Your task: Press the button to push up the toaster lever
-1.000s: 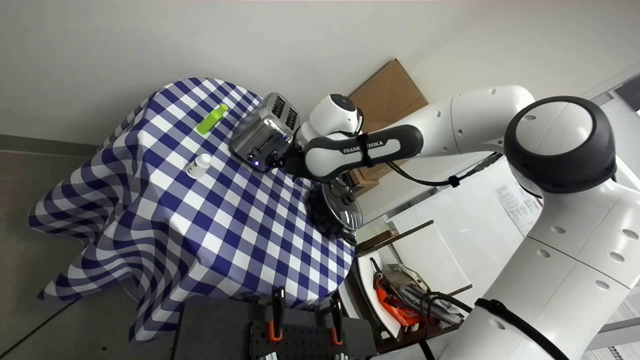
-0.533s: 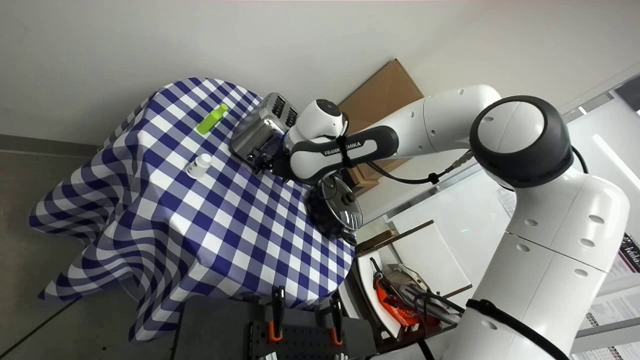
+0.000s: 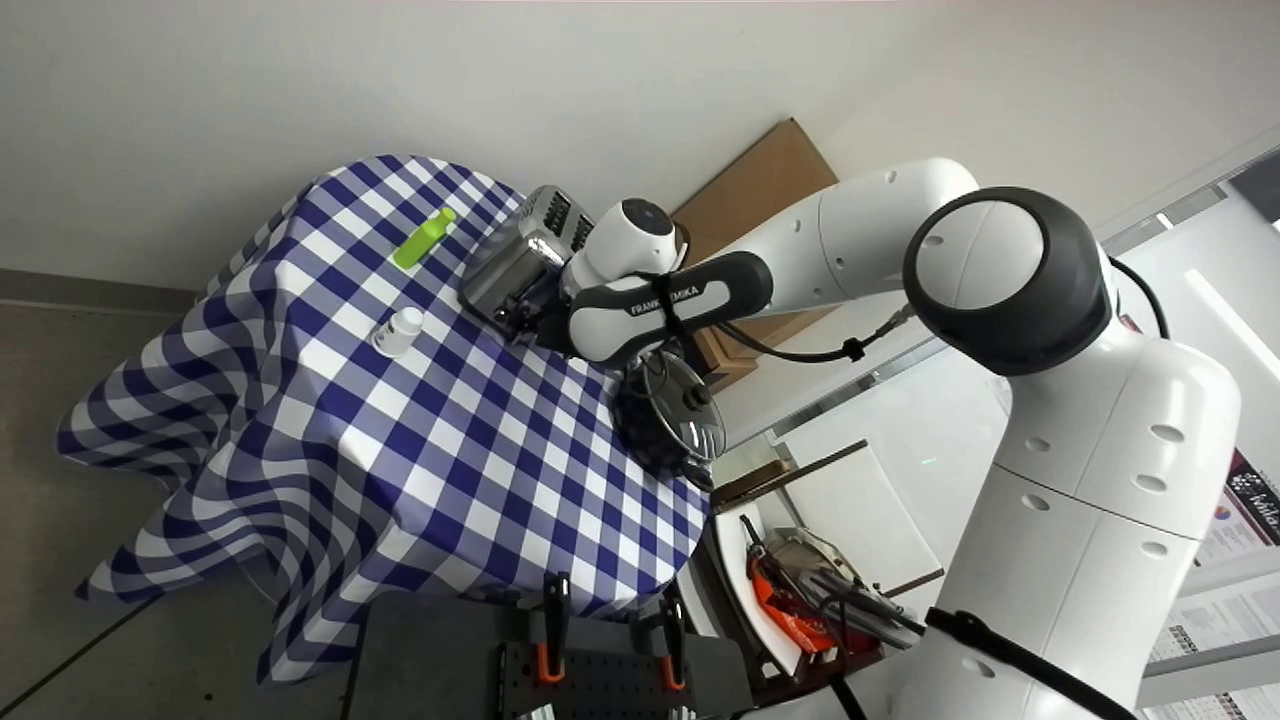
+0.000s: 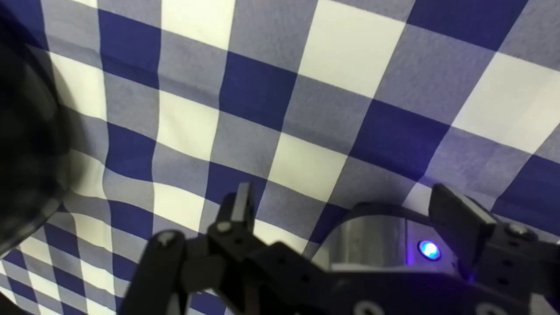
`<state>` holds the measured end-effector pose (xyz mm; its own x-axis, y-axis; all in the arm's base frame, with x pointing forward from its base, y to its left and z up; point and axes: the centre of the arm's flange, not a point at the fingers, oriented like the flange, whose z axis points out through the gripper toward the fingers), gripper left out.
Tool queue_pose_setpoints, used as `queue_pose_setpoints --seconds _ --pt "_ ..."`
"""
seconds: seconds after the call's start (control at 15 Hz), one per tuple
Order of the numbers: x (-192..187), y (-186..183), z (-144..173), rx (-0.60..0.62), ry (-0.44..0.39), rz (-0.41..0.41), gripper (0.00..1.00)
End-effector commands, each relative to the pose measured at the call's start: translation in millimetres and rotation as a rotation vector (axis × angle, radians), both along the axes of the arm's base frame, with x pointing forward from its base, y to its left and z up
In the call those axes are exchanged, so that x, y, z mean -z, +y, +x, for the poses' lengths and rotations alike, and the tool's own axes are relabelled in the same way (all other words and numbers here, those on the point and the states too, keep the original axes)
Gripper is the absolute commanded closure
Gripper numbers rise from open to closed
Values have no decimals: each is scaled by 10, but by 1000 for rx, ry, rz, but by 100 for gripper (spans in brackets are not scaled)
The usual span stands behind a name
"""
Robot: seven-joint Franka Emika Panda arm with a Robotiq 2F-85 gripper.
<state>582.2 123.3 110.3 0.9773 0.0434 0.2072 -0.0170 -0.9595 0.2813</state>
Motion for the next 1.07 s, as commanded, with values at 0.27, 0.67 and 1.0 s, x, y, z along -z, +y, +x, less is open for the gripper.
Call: queue_pose_setpoints --seconds 0.27,0.67,1.0 --pt "91 -3 60 38 -47 15 0" --pt "114 14 114 40 -66 25 0" --pt "54 24 137 45 -85 38 0"
